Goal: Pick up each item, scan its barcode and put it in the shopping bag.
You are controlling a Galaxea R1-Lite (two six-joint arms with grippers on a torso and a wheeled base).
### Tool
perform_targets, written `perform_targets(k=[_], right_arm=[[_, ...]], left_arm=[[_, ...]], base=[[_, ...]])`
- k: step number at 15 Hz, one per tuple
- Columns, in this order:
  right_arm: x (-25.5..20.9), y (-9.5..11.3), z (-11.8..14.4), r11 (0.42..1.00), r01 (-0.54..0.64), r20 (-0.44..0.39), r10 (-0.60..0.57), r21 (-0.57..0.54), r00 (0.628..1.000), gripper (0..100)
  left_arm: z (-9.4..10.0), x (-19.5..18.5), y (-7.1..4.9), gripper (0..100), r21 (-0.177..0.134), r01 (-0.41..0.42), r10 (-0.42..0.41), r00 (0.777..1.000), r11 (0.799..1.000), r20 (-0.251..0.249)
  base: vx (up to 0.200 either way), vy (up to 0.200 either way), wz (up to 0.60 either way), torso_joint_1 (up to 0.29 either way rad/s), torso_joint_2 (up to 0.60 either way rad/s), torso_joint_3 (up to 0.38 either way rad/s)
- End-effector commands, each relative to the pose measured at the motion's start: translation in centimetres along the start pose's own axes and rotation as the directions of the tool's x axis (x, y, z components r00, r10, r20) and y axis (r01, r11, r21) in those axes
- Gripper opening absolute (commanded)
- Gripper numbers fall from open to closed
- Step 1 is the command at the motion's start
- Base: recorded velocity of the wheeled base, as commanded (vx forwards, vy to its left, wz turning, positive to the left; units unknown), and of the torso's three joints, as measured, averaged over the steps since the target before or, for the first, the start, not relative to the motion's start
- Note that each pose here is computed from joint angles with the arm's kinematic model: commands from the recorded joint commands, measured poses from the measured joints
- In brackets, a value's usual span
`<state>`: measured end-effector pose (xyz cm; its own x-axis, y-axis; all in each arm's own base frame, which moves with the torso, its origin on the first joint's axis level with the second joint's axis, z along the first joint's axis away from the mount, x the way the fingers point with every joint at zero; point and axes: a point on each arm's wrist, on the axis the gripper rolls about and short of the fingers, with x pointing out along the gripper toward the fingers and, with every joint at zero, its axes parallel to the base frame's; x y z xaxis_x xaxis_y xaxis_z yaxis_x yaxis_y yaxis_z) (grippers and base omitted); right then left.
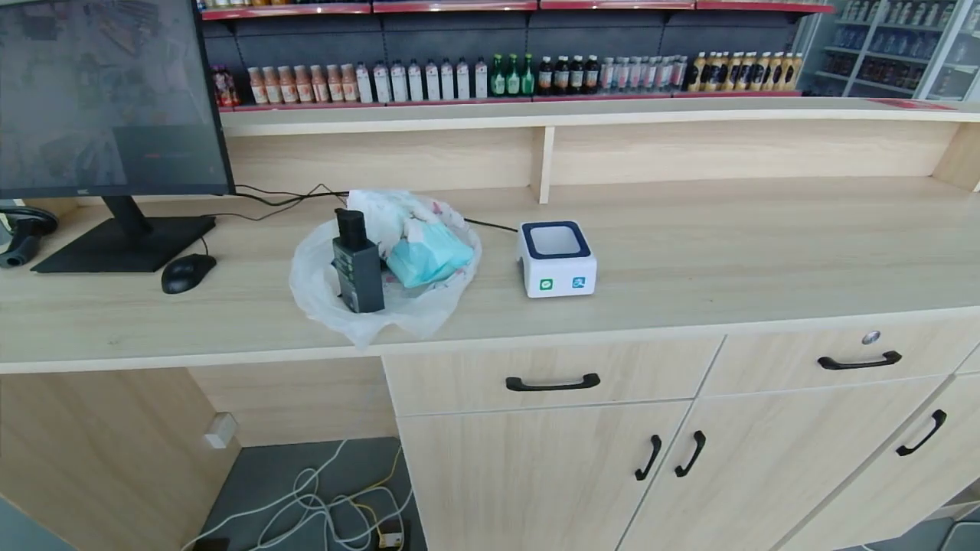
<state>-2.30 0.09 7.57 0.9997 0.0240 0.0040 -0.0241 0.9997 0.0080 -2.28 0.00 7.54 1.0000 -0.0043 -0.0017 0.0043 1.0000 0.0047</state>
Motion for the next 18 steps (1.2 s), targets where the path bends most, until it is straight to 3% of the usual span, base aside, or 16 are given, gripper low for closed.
perform_targets(k=[1, 8, 11, 18], right_arm=[[0.02, 0.00, -0.01, 1.000, 0.000, -0.003, 0.000, -0.003, 1.000, 100], [0.02, 0.00, -0.01, 1.000, -0.001, -0.003, 0.000, -0.008, 1.000, 100], [0.02, 0.00, -0.01, 1.000, -0.002, -0.003, 0.002, -0.008, 1.000, 100], [0.02, 0.00, -0.01, 1.000, -0.002, -0.003, 0.002, -0.002, 1.000, 100]], left_arm=[[0.00, 0.00, 0.00, 100, 0.000, 0.000, 0.000, 1.000, 1.000, 0.000], [0.00, 0.00, 0.00, 100, -0.002, -0.001, 0.001, 1.000, 1.000, 0.000], [0.00, 0.00, 0.00, 100, 0.001, 0.000, 0.000, 1.000, 1.000, 0.000], [0.03, 0.00, 0.00, 100, -0.011, -0.001, 0.001, 1.000, 1.000, 0.003]], base=[[0.000, -0.200, 0.00, 0.002, 0.00, 0.007], [0.000, -0.200, 0.00, 0.002, 0.00, 0.002], [0.000, 0.000, 0.00, 0.000, 0.00, 0.000], [-0.200, 0.000, 0.00, 0.001, 0.01, 0.001]])
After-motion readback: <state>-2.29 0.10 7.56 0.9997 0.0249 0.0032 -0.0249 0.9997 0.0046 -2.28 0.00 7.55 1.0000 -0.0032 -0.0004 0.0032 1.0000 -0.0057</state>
